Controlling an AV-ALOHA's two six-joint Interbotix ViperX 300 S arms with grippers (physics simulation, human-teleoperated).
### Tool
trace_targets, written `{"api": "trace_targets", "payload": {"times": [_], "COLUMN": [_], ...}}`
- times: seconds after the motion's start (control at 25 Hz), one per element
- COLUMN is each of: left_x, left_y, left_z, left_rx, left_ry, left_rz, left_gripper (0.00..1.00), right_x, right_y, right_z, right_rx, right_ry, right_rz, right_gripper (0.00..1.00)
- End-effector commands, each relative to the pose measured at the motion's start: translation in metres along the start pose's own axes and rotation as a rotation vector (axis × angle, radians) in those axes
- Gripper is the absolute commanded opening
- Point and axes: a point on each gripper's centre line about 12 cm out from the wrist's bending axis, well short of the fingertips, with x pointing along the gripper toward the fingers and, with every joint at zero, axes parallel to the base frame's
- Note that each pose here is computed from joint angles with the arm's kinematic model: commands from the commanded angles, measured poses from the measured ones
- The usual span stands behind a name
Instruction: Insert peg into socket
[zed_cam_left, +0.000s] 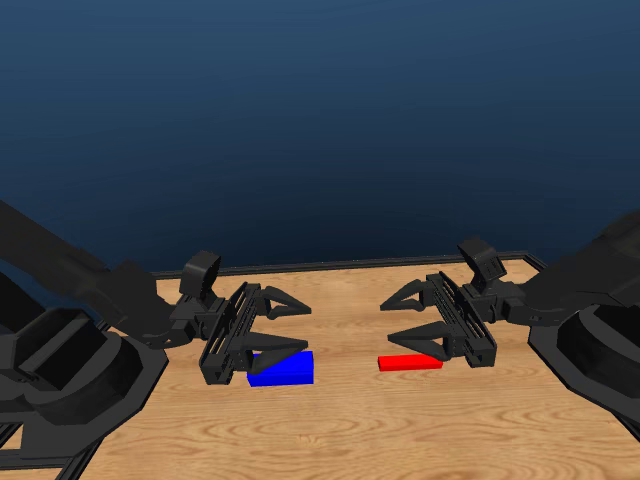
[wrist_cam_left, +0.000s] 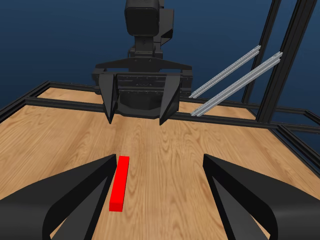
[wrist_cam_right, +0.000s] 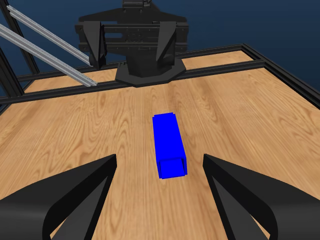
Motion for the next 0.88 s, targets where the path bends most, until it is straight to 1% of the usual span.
{"api": "trace_targets", "payload": {"times": [0.04,0.08,0.12,0.16,0.2,0.24,0.32,0.36,0.4,0.44,0.52,0.56,0.6,0.64,0.76,0.84,0.88], "left_x": [-0.013,-0.02,-0.023,-0.024,-0.031,-0.031,-0.038,-0.04,-0.039,-0.041,-0.04,-0.043,-0.042,-0.045,-0.046,-0.047,-0.045], "left_y": [0.022,0.026,0.027,0.027,0.028,0.026,0.027,0.026,0.025,0.024,0.021,0.02,0.019,0.019,0.019,0.023,0.025], "left_z": [-0.025,-0.029,-0.031,-0.022,-0.024,-0.019,-0.025,-0.025,-0.025,-0.028,-0.029,-0.036,-0.039,-0.046,-0.052,-0.059,-0.059], "left_rx": [-0.11,-0.129,-0.133,-0.145,-0.162,-0.162,-0.181,-0.186,-0.186,-0.192,-0.204,-0.212,-0.214,-0.214,-0.225,-0.217,-0.217], "left_ry": [0.255,0.299,0.335,0.318,0.337,0.347,0.407,0.426,0.452,0.477,0.507,0.551,0.575,0.617,0.65,0.691,0.687], "left_rz": [0.148,0.174,0.188,0.188,0.201,0.196,0.213,0.211,0.209,0.21,0.207,0.21,0.209,0.215,0.224,0.238,0.242], "left_gripper": [1.0,1.0,1.0,1.0,1.0,1.0,1.0,1.0,1.0,1.0,1.0,1.0,1.0,1.0,1.0,1.0,1.0], "right_x": [0.01,0.012,0.014,0.016,0.018,0.021,0.024,0.026,0.028,0.028,0.03,0.028,0.028,0.028,0.027,0.026,0.025], "right_y": [0.01,0.012,0.013,0.014,0.015,0.021,0.023,0.026,0.026,0.028,0.026,0.025,0.024,0.022,0.02,0.019,0.019], "right_z": [0.01,0.008,0.009,0.008,0.01,0.012,0.013,0.015,0.016,0.016,0.014,0.014,0.013,0.009,0.006,0.003,0.002], "right_rx": [-0.003,-0.005,-0.004,-0.001,0.002,-0.008,-0.009,-0.011,-0.015,-0.016,-0.015,-0.014,-0.013,-0.011,0.002,0.007,0.008], "right_ry": [-0.02,-0.01,-0.013,-0.005,0.0,-0.007,0.005,0.003,0.009,0.006,0.019,0.021,0.016,0.026,0.02,0.024,0.031], "right_rz": [0.029,0.035,0.038,0.04,0.034,0.053,0.053,0.059,0.058,0.064,0.055,0.054,0.051,0.046,0.042,0.038,0.039], "right_gripper": [1.0,1.0,1.0,1.0,1.0,1.0,1.0,1.0,1.0,1.0,1.0,1.0,1.0,1.0,1.0,1.0,1.0]}}
